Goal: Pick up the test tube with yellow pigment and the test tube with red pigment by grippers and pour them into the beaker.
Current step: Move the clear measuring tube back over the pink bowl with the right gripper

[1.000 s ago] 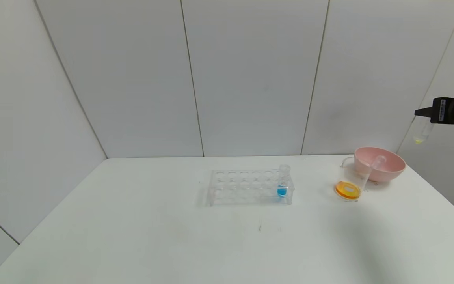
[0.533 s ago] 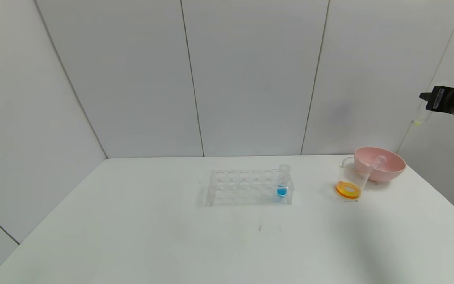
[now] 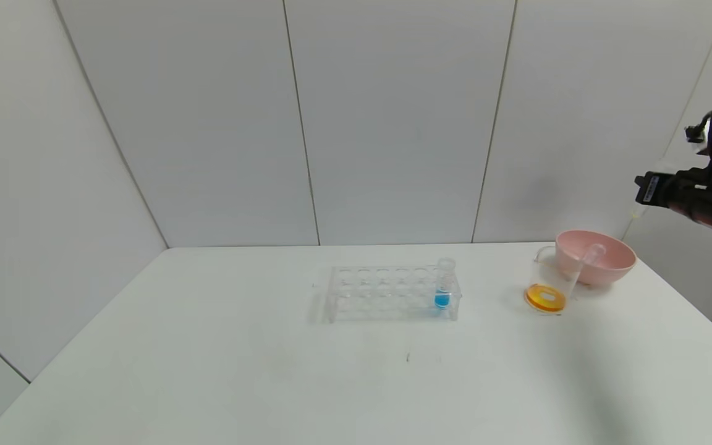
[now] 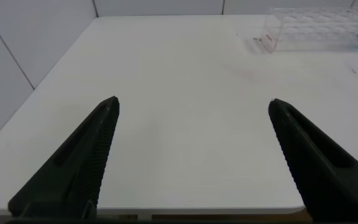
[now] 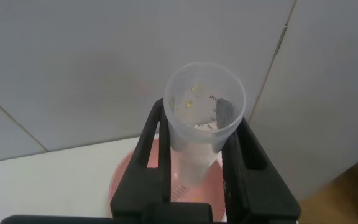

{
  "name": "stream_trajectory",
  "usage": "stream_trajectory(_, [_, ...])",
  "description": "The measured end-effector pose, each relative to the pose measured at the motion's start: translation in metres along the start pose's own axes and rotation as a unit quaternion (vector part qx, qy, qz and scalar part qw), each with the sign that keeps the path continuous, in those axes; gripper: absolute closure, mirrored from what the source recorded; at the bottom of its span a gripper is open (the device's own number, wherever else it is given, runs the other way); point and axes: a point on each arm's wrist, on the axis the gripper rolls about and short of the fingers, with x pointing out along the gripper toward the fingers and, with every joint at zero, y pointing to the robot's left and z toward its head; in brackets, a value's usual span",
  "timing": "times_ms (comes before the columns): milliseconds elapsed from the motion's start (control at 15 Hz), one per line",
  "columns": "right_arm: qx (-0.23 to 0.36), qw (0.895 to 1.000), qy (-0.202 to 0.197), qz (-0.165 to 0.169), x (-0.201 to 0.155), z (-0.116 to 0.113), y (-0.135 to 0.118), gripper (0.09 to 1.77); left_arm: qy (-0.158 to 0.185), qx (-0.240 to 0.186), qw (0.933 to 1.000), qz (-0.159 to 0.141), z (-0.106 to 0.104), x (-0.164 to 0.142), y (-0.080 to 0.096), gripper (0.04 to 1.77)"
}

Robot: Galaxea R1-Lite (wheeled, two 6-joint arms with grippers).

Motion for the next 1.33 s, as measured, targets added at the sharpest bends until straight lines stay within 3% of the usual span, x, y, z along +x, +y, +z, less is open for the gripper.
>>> stream_trajectory(533, [-0.006, 1.000, 0.025, 0.008, 0.045, -0.047, 0.027, 1.33, 0.000, 0.000, 1.0000, 0.000, 0.000, 0.000, 0.000, 0.09])
stream_trajectory(1067, [-0.016, 0.998, 0.066, 0.003, 0.060, -0.080, 0.023, 1.33, 0.000, 0.000, 1.0000, 0.000, 0.000, 0.000, 0.000, 0.09])
stream_trajectory(1333, [-0.019, 0.997, 0.071, 0.004, 0.063, -0.086, 0.023, 1.33, 0.000, 0.000, 1.0000, 0.000, 0.000, 0.000, 0.000, 0.09])
